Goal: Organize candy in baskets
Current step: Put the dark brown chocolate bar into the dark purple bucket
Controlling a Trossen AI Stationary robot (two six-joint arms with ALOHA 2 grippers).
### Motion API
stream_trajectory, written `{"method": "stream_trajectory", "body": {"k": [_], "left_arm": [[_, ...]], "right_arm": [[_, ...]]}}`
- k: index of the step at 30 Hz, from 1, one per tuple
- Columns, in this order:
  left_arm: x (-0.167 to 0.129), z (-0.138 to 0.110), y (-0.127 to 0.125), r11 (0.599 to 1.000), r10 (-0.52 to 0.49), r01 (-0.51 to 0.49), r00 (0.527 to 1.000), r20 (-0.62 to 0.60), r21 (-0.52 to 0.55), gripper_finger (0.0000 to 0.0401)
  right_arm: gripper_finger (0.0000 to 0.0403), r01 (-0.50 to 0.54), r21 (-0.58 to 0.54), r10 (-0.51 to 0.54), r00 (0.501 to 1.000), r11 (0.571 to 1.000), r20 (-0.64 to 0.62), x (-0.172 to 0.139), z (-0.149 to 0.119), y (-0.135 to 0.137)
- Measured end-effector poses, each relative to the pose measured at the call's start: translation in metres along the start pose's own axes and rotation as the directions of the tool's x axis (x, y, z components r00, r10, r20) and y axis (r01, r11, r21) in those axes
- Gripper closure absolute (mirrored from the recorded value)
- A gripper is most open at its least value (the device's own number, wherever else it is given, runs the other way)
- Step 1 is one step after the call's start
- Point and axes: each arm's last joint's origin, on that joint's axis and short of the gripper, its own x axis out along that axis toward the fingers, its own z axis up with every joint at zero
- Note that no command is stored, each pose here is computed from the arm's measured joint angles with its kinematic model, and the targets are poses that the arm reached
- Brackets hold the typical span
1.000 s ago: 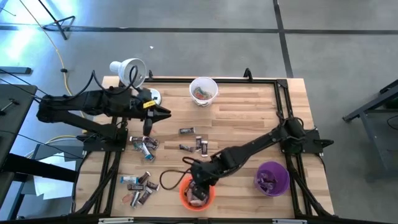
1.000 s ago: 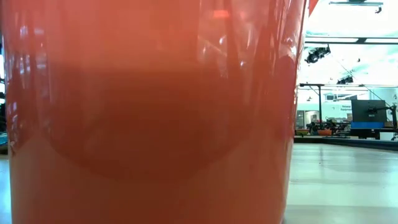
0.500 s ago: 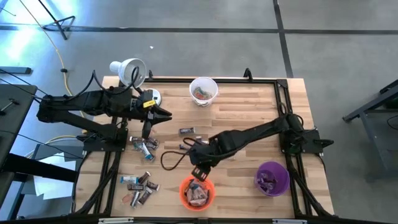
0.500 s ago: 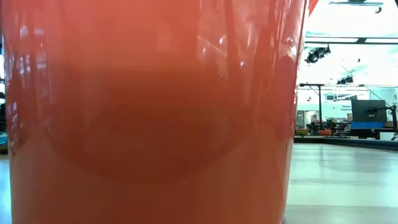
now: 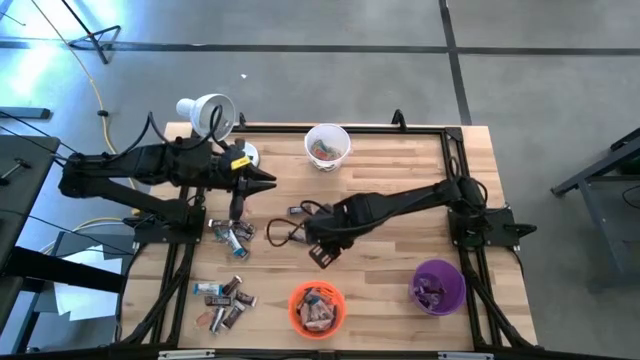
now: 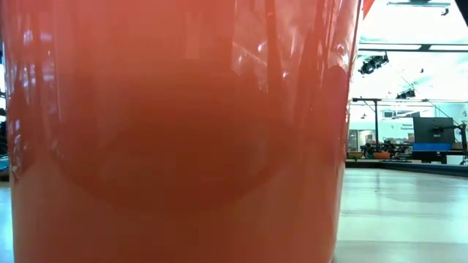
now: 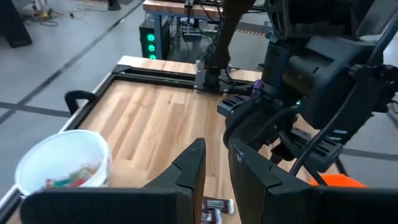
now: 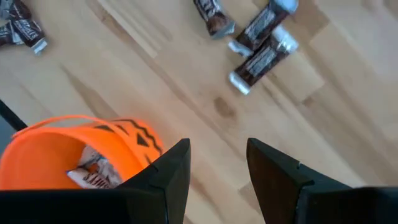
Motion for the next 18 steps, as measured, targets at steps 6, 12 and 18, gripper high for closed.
{"method": "stream_trajectory", "body": {"k": [6, 12, 18], "left_arm": [[-0.002, 0.001, 0.008, 0.999, 0.038, -0.038, 0.999, 0.012, 0.029, 0.0346], [-0.001, 0.002, 0.013, 0.995, 0.065, -0.066, 0.998, 0.017, 0.070, 0.0346], [-0.001, 0.006, 0.019, 0.995, 0.095, -0.095, 0.994, 0.056, -0.009, 0.0346]], "right_arm": [[0.0252, -0.075, -0.007, 0.074, 0.995, 0.997, -0.072, -0.001, 0.023, -0.015], [0.0252, -0.052, -0.025, 0.051, 0.998, 0.998, -0.041, -0.001, 0.034, -0.024], [0.0252, -0.012, -0.197, 0.008, 1.000, 0.980, -0.019, -0.001, 0.035, -0.027]]}}
